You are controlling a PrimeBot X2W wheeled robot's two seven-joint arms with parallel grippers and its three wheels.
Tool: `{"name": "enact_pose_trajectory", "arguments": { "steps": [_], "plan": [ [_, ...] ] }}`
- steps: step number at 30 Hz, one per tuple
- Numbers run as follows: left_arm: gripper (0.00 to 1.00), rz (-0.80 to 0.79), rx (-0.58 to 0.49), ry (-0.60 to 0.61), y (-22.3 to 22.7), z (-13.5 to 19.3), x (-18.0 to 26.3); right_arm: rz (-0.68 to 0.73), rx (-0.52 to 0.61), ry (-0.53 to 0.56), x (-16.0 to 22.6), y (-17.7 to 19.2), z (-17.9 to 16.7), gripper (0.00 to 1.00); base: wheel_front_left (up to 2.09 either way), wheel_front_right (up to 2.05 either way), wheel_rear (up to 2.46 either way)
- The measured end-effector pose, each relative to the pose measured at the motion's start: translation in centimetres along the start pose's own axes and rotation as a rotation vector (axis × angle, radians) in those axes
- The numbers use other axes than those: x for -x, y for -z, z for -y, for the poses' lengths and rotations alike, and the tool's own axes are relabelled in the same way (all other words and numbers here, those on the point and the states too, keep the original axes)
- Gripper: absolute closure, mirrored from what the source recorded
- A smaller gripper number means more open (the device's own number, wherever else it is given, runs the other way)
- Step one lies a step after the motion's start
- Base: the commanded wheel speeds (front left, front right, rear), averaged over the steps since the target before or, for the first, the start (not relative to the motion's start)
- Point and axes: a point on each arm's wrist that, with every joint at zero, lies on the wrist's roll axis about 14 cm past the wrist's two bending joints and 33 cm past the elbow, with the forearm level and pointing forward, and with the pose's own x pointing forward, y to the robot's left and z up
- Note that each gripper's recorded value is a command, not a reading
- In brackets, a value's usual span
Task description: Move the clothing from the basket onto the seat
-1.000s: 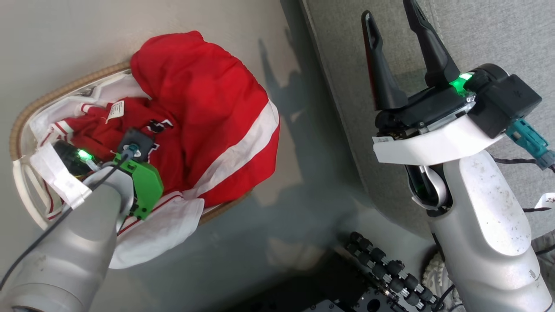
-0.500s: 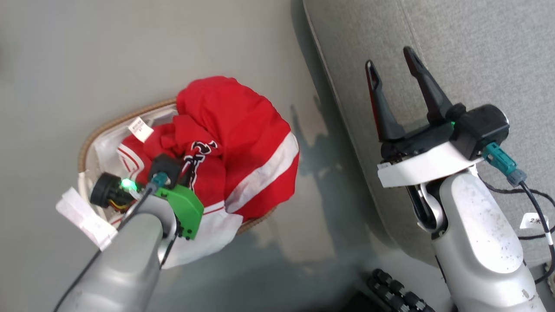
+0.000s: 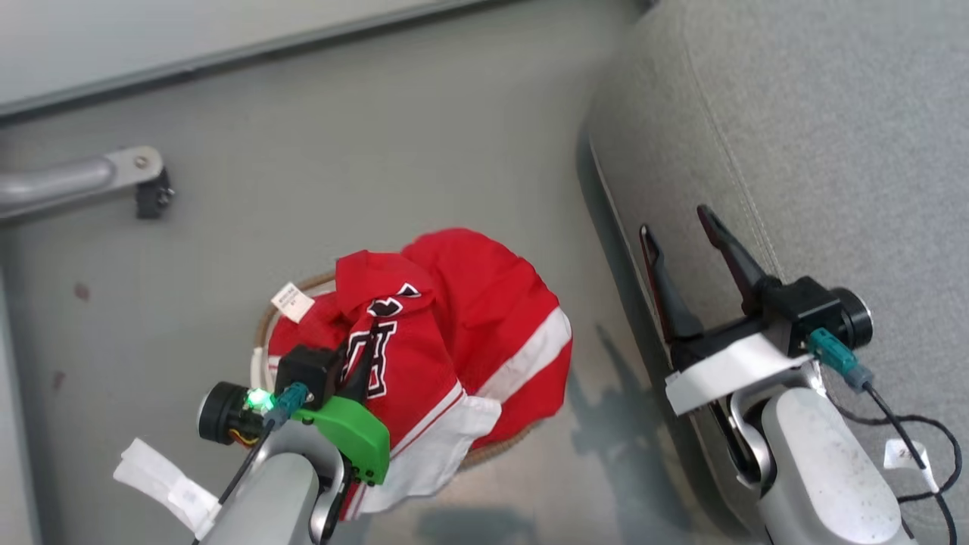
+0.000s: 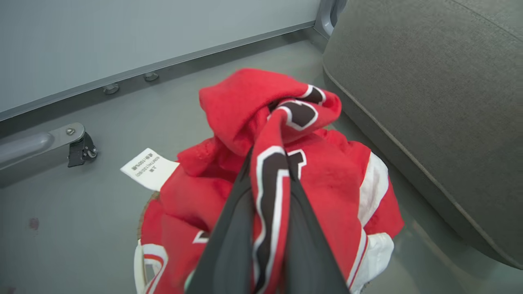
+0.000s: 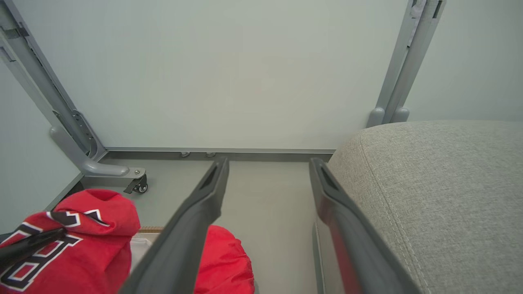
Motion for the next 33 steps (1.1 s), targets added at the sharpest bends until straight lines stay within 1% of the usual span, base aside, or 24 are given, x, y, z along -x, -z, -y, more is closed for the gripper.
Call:
{"name": "enact_pose_trajectory", "arguments": {
  "steps": [6,14,26,31,33],
  "plan": [
    [1.00,0.161,-0.003,-0.051,-5.0,-0.1,3.0,0.038,-0.008,-0.038,1.4,-1.8,-1.8,0.00,0.00,0.00,0.00],
    [1.00,0.316,-0.019,-0.093,-9.7,0.2,6.2,0.063,-0.026,-0.074,3.2,-3.1,-3.4,0.00,0.00,0.00,0.00],
    [1.00,0.526,-0.049,-0.074,-16.0,2.4,10.2,0.045,-0.029,-0.137,6.0,-2.9,-5.5,0.00,0.00,0.00,0.00],
    [1.00,0.564,-0.048,-0.061,-16.9,3.1,11.1,0.016,-0.024,-0.198,6.5,-2.0,-7.1,0.00,0.00,0.00,0.00],
    [1.00,0.571,-0.043,-0.052,-17.1,3.4,11.3,-0.006,-0.021,-0.244,6.7,-1.4,-8.4,0.00,0.00,0.00,0.00]
  ]
}}
